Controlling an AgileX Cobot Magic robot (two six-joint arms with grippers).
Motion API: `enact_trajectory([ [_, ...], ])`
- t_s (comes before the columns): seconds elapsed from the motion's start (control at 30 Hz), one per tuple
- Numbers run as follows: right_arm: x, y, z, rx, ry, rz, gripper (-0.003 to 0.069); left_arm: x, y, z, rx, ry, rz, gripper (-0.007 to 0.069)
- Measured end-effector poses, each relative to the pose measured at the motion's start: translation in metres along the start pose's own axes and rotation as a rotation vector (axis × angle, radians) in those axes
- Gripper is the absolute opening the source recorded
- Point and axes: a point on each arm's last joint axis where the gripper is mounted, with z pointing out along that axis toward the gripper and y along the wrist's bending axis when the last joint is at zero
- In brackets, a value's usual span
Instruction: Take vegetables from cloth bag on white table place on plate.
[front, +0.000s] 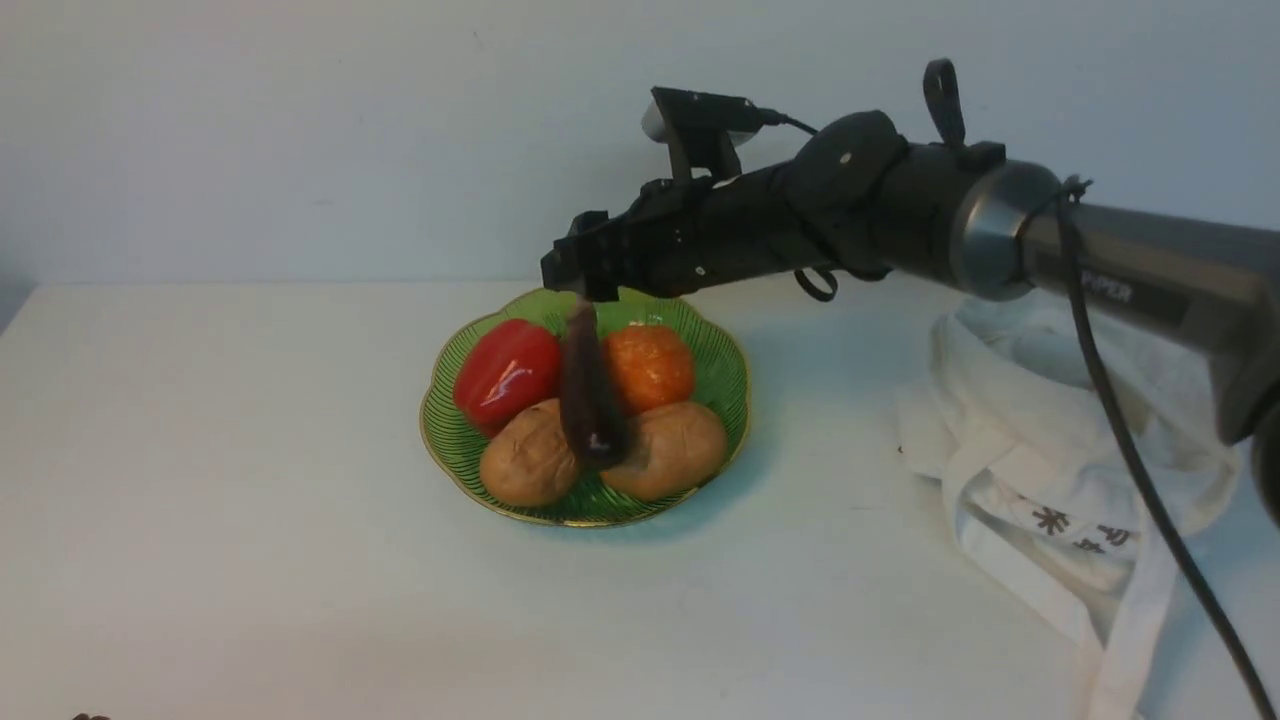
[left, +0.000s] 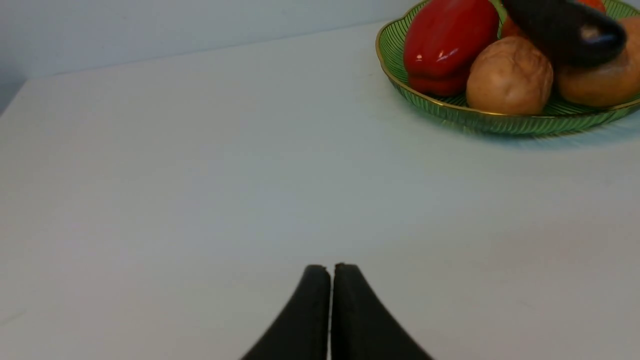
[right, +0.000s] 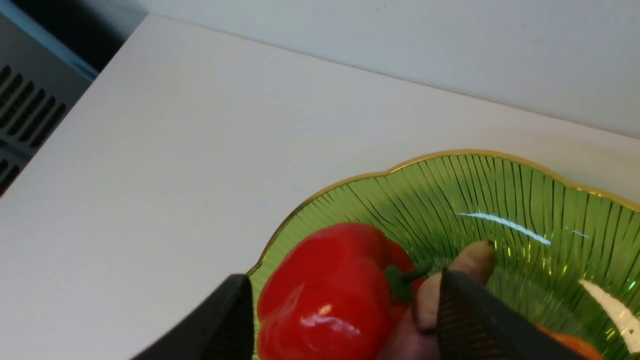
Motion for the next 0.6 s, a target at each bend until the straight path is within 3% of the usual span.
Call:
enact_trajectory([
  [0.13,0.0,-0.005,-0.005,-0.016,0.038,0.049,0.0524,0.0,0.0,0.0,0.0,0.0,0.0,-0.0008],
  [0.3,-0.02,-0.005,-0.044,-0.044,0.068,0.03,0.0475,0.0,0.0,0.0,0.0,0.0,0.0,-0.0008],
  [0.43,-0.053,0.002,-0.108,-0.019,0.016,0.034,0.0309,0.0,0.0,0.0,0.0,0.0,0.0,-0.0008],
  [0.47,-0.063,0.006,-0.13,-0.003,-0.01,0.014,0.0241,0.0,0.0,0.0,0.0,0.0,0.0,-0.0008],
  [0.5,-0.077,0.018,-0.168,0.028,-0.06,-0.034,0.0125,0.0,0.0,0.0,0.0,0.0,0.0,-0.0008],
  [0.53,-0.077,0.017,-0.168,0.029,-0.059,-0.033,0.0125,0.0,0.0,0.0,0.0,0.0,0.0,-0.0008],
  [0.57,-0.088,0.034,-0.212,0.08,-0.12,-0.09,0.004,0.0,0.0,0.0,0.0,0.0,0.0,-0.0008],
  [0.6,-0.092,0.045,-0.237,0.112,-0.157,-0.119,0.0021,0.0,0.0,0.0,0.0,0.0,0.0,-0.0008],
])
